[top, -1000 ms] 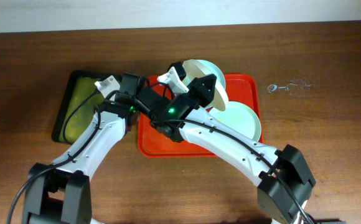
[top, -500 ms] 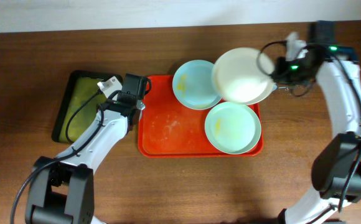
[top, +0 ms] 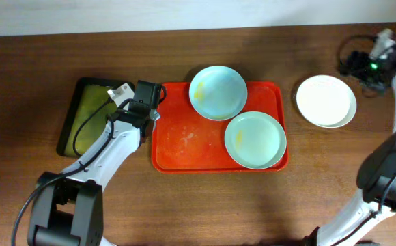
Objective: Clean dirty plates on tray and stack at the side
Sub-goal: 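Lift the white plate with the right gripper and carry it right, then set the white plate down right of the red tray, release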
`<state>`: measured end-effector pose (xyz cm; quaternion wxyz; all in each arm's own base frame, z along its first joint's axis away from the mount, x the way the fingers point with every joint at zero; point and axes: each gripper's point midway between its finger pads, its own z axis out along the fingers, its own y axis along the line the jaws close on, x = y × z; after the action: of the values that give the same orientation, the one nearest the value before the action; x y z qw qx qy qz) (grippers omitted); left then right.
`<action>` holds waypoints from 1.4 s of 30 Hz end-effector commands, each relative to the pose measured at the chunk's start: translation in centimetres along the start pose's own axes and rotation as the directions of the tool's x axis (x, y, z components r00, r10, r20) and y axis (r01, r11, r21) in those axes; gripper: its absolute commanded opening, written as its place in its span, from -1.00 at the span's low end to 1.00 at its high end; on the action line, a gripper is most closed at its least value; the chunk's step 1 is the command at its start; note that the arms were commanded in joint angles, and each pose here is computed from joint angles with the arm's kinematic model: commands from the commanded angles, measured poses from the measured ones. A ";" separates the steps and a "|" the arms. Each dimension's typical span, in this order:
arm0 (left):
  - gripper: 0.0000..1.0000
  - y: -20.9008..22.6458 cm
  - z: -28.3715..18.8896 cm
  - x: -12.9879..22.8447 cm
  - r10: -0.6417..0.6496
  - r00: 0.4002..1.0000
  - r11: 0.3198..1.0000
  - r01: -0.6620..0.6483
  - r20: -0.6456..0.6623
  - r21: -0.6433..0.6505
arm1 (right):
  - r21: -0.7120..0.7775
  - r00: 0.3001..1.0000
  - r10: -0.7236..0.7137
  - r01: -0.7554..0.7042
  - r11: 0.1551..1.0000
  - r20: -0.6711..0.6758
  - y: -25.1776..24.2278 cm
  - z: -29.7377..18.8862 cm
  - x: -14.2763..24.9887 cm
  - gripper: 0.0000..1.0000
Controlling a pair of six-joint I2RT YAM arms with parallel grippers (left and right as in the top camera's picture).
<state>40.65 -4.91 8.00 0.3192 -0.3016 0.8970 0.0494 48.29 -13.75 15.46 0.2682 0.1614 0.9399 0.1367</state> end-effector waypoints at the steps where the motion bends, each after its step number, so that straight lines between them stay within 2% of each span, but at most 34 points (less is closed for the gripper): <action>1: -1.00 -0.2 0.1 0.1 -0.010 1.000 1.000 0.010 -0.002 0.004 | -0.256 0.928 -0.372 0.352 0.900 -0.032 13.0 3.5 3.3 0.59; 2: -1.00 -0.2 0.1 0.1 -0.010 1.000 1.000 0.010 -0.002 0.004 | -0.213 0.904 -0.422 0.401 0.891 -0.065 14.2 5.0 4.5 0.55; 3: -1.00 -0.2 0.1 0.1 -0.010 1.000 1.000 0.010 -0.002 0.004 | -0.115 0.857 -0.496 0.483 0.868 -0.142 16.0 8.6 7.0 0.37; 5: -1.00 -0.2 0.1 0.1 -0.010 1.000 1.000 0.010 -0.002 0.004 | -0.059 0.816 -0.529 0.531 0.845 -0.231 17.3 12.8 10.5 0.36; 8: -1.00 -0.2 0.1 0.0 -0.011 1.000 1.000 0.011 0.000 0.006 | -0.142 0.746 -0.600 0.586 0.797 -0.289 18.7 16.0 14.2 0.31; 11: -0.99 -0.2 0.1 0.0 -0.012 1.000 1.000 0.012 0.000 0.007 | -0.156 0.738 -0.625 0.606 0.780 -0.255 20.2 16.4 14.3 0.04; 15: -0.99 -0.3 0.1 0.1 -0.012 1.000 1.000 0.012 -0.005 0.011 | -0.206 0.737 -0.646 0.613 0.763 -0.201 22.2 17.0 14.4 -0.01; 16: -1.00 -0.3 0.1 0.1 -0.012 1.000 1.000 0.012 -0.005 0.011 | -0.206 0.737 -0.648 0.615 0.761 -0.193 22.3 17.2 14.3 -0.09; 17: -1.00 -0.3 0.1 0.1 -0.012 1.000 1.000 0.012 -0.005 0.012 | -0.206 0.737 -0.647 0.614 0.762 -0.194 22.2 17.2 14.3 -0.26; 18: -1.00 -0.3 0.1 0.1 -0.012 1.000 1.000 0.012 -0.005 0.012 | -0.204 0.747 -0.633 0.600 0.774 -0.203 22.3 17.2 14.5 -0.66; 19: -1.00 -0.3 0.1 0.1 -0.012 1.000 1.000 0.012 -0.005 0.012 | -0.211 0.761 -0.605 0.568 0.795 -0.234 22.5 17.0 15.3 -0.92; 21: -1.00 -1.2 0.1 0.7 -0.014 0.999 0.998 0.016 -0.042 0.056 | -0.268 0.727 -0.605 0.543 0.796 -0.325 23.5 16.2 18.8 -0.92; 22: -1.00 -1.7 0.0 1.1 -0.015 0.998 0.996 0.020 -0.066 0.086 | -0.288 0.688 -0.622 0.552 0.783 -0.374 24.3 15.6 21.0 -0.92; 24: -1.00 -1.7 0.0 1.1 -0.014 0.997 0.996 0.020 -0.070 0.087 | -0.309 0.630 -0.630 0.551 0.775 -0.455 25.7 14.5 24.7 -0.92; 25: -1.00 -1.0 0.3 1.0 -0.021 0.997 0.997 0.026 -0.077 0.066 | -0.299 0.626 -0.606 0.533 0.792 -0.491 26.5 14.0 26.3 -0.92; 28: -1.00 1.4 0.8 0.9 -0.035 0.994 0.999 0.035 -0.105 -0.003 | -0.274 0.641 -0.573 0.511 0.815 -0.510 27.4 13.9 27.4 -0.92; 30: -1.00 5.4 1.3 1.1 -0.062 0.985 0.992 0.043 -0.161 -0.119 | -0.075 0.712 -0.457 0.498 0.864 -0.533 25.1 14.3 26.2 -0.92; 31: -1.00 6.4 1.8 0.6 -0.055 0.982 0.992 0.033 -0.182 -0.120 | -0.071 0.711 -0.445 0.489 0.869 -0.545 24.8 14.4 26.6 -0.92; 32: -1.00 6.1 2.5 -0.3 0.014 0.978 1.000 -0.019 -0.210 -0.023 | -0.033 0.733 -0.385 0.445 0.895 -0.560 24.2 14.7 27.4 -0.92; 33: -1.00 6.2 3.2 -1.9 0.048 0.977 0.997 -0.034 -0.209 0.068 | -0.032 0.738 -0.385 0.443 0.896 -0.554 24.0 15.4 27.9 -0.92; 37: -1.00 9.4 5.1 -5.4 -0.088 0.982 0.992 0.102 -0.169 0.080 | -0.031 0.754 -0.376 0.428 0.903 -0.538 22.4 17.6 30.1 -0.92; 40: -0.99 9.6 7.8 -3.2 -0.082 0.969 0.993 0.098 -0.232 0.058 | -0.031 0.755 -0.377 0.428 0.903 -0.537 22.4 17.5 30.0 -0.92; 41: -0.72 10.0 9.0 -2.0 -0.079 0.961 0.995 0.092 -0.265 0.037 | -0.028 0.754 -0.375 0.429 0.903 -0.539 22.8 16.5 29.3 -0.92; 42: -0.68 10.0 9.1 -1.9 -0.078 0.960 0.995 0.091 -0.269 0.034 | -0.025 0.753 -0.374 0.430 0.902 -0.541 23.2 15.7 28.8 -0.92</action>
<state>41.08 7.04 2.24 0.2196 -0.3433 0.9129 -0.0235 40.96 23.26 0.48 0.0595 -0.0866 0.9856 0.1325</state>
